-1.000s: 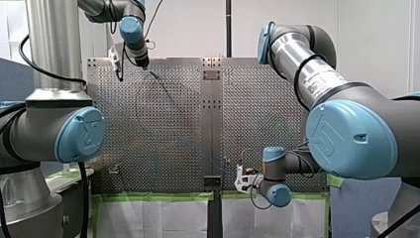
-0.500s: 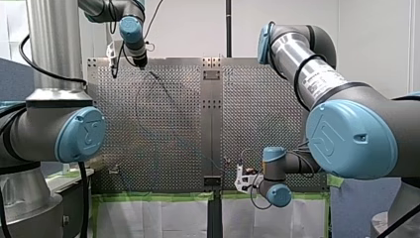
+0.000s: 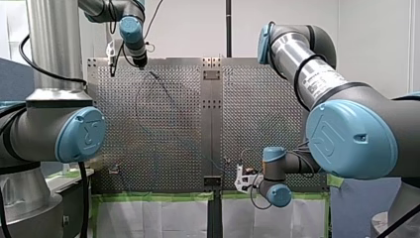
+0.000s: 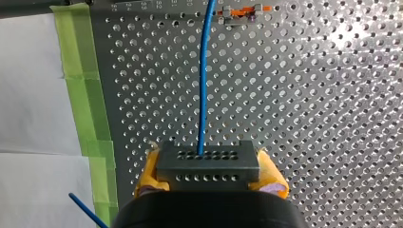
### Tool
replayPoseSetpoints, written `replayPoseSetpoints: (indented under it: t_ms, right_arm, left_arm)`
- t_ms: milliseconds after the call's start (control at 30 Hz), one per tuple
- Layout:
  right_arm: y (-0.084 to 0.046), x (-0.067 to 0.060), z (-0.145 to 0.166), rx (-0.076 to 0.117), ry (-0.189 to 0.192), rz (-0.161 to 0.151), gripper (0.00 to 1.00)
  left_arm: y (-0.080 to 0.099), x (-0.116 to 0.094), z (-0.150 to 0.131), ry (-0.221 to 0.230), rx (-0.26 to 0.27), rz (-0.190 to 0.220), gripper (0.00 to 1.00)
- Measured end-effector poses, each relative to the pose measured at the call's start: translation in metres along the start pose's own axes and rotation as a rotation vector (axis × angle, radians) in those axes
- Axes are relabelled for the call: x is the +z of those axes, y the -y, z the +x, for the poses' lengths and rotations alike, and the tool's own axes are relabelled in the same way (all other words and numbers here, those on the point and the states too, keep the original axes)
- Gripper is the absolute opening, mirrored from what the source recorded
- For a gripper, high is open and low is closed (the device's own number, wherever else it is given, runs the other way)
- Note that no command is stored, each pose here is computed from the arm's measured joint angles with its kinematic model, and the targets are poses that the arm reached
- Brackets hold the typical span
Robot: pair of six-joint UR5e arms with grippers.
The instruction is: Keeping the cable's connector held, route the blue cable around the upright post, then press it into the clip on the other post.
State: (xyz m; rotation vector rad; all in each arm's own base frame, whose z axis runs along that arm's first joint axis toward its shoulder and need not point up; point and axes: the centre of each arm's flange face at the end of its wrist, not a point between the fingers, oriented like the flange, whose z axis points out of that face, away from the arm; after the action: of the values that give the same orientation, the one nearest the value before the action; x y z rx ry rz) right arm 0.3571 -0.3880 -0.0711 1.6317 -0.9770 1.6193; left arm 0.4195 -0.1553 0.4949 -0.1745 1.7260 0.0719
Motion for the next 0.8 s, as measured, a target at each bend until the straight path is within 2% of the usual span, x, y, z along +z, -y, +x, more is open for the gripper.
replayPoseSetpoints:
  t_ms: [433,533,700,800]
  right_arm:
    - [0.0,0.0,0.0,0.002,-0.001,0.004,0.0]
    - [0.0,0.0,0.0,0.004,-0.001,0.004,0.0]
    - [0.0,0.0,0.0,0.008,-0.002,0.005,0.0]
    - [0.0,0.0,0.0,0.008,-0.002,0.005,0.0]
  left_arm:
    - [0.001,0.0,0.0,0.0,0.003,0.004,0.99]
    - [0.003,0.002,0.004,-0.009,0.021,0.008,0.99]
    - [0.015,0.008,0.015,-0.033,0.081,0.033,0.99]
    - [0.027,0.007,0.013,-0.019,0.114,0.058,0.99]
